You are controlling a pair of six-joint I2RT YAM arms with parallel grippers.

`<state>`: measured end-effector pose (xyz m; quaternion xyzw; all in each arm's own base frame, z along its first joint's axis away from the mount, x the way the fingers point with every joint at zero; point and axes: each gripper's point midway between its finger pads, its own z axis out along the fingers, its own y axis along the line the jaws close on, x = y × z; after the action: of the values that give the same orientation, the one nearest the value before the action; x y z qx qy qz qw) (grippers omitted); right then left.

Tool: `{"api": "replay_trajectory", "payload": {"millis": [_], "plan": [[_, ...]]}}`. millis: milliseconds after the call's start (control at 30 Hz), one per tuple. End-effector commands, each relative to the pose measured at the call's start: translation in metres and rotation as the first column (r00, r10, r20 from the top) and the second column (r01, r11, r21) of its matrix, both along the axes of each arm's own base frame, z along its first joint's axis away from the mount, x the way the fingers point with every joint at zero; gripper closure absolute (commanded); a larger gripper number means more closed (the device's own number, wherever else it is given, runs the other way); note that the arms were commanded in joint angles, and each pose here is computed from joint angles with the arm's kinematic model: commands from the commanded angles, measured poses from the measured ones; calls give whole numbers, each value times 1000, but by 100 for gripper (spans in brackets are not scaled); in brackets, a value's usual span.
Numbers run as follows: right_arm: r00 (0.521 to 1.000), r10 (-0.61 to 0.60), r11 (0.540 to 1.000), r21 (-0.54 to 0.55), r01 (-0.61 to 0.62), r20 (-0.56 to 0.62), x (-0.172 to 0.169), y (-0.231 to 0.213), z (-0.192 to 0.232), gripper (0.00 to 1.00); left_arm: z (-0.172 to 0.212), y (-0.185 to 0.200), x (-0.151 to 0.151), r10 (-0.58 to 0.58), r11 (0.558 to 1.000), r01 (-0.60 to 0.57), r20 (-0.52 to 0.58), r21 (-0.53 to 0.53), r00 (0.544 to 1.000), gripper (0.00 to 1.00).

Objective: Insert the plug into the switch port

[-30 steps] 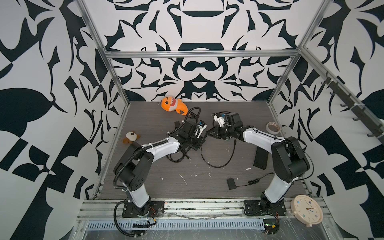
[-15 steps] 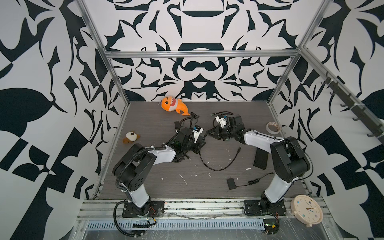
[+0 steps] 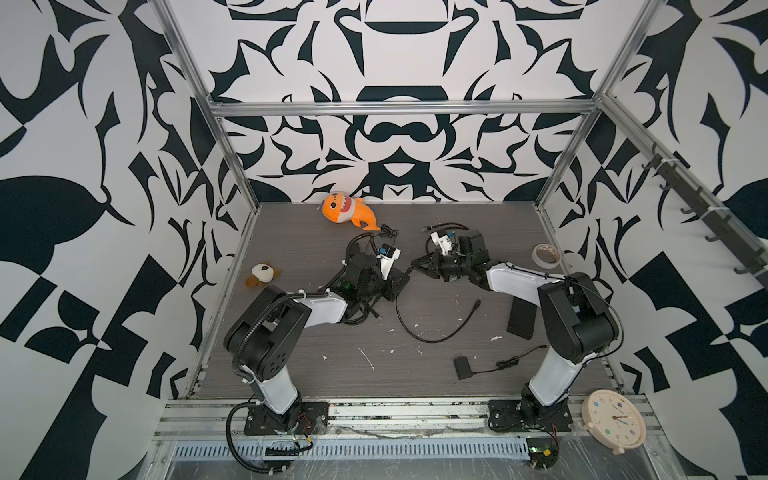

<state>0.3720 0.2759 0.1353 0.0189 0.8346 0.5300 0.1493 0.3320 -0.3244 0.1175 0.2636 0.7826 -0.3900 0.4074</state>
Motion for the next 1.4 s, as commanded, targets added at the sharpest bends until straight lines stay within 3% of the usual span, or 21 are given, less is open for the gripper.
{"api": "replay_trajectory", "payload": {"millis": [0,167,900,1267,1367], "plan": [[1000,14,999,35,-15,23,1,3,7,97,1,-6,1,-26,999,26,-7,-26,1000,82],[1000,17,999,35,-18,25,-2,2,8,97,5,-7,5,-16,999,17,2,-34,1000,86],[999,38,998,48,-39,23,-11,3,7,98,13,-12,9,-26,998,26,5,-60,1000,78],[999,40,998,46,-42,28,-11,2,8,97,12,-13,5,-51,997,50,-1,-50,999,98],[997,50,999,11,-51,55,-9,0,8,87,10,-4,4,-34,999,34,-10,-14,999,100]]}}
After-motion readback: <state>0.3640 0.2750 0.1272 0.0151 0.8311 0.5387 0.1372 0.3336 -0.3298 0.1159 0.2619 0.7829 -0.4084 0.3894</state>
